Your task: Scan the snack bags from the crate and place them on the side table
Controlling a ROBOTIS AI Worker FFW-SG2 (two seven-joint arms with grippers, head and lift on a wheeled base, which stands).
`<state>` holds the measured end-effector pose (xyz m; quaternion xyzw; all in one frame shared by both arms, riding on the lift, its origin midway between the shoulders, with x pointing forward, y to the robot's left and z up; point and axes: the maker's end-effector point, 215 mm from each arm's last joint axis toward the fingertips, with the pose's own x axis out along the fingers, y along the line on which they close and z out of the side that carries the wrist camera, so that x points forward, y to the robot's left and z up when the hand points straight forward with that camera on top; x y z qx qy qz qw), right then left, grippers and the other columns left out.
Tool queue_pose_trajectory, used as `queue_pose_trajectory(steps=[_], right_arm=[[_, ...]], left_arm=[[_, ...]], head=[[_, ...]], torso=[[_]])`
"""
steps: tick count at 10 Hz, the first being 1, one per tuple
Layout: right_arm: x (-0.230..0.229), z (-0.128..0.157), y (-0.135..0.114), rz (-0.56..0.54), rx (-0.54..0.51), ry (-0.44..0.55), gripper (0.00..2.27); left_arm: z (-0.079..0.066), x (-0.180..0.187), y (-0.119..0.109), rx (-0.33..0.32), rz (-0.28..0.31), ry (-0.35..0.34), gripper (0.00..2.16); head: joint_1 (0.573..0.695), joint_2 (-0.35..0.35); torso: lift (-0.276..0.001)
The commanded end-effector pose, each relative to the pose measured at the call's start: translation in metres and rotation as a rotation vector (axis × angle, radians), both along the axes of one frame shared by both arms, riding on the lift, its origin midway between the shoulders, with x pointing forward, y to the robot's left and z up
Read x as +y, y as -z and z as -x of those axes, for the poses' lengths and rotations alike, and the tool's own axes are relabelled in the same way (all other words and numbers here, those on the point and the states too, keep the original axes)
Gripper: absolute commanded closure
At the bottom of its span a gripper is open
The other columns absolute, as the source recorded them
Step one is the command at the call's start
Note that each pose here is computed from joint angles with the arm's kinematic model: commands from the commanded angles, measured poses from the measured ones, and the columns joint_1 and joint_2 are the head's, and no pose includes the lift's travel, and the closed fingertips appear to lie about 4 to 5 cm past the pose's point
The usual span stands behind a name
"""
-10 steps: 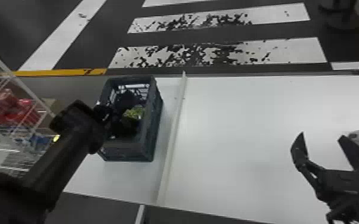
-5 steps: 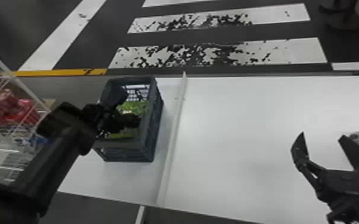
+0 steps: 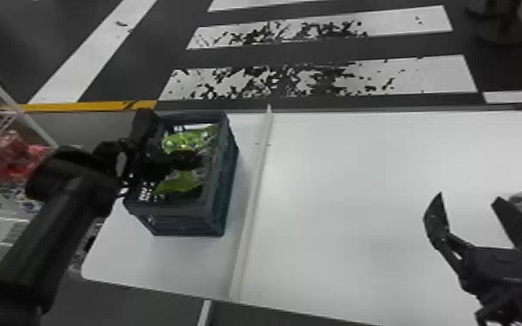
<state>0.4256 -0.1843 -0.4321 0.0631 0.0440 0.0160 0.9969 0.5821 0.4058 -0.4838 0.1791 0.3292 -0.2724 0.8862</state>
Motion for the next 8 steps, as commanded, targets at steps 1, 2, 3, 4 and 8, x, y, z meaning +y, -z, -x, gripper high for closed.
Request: queue_pose_trajectory(steps=[1,2,3,4,8], right_arm=[[0.000,-0.001,0.000,0.000,0.002,0.000,0.11],[0.001,-0.002,0.000,0.000,0.003,-0.002,0.11],[0.002,-0.002,0.001,0.000,0.007,-0.004,0.11],[0.004,-0.003,0.002,0.000,0.010,-0.006,0.11],[0.006,-0.003,0.003,-0.001,0.012,-0.010,0.11]], left_arm=[[0.001,0.002,-0.008,-0.005,0.044,-0.005,2.13],[0.003,0.002,-0.015,-0.004,0.090,-0.004,2.13],[0.008,0.001,-0.019,0.000,0.137,0.001,2.13],[0.010,0.000,-0.026,-0.004,0.189,0.000,2.13],[0.013,0.008,-0.055,-0.058,0.336,-0.025,2.13]], head=[[0.695,0.238],[0.695,0.239],[0.695,0.240],[0.695,0.240],[0.695,0.252]], torso=[[-0.050],[-0.050],[-0.050],[-0.050],[-0.050]])
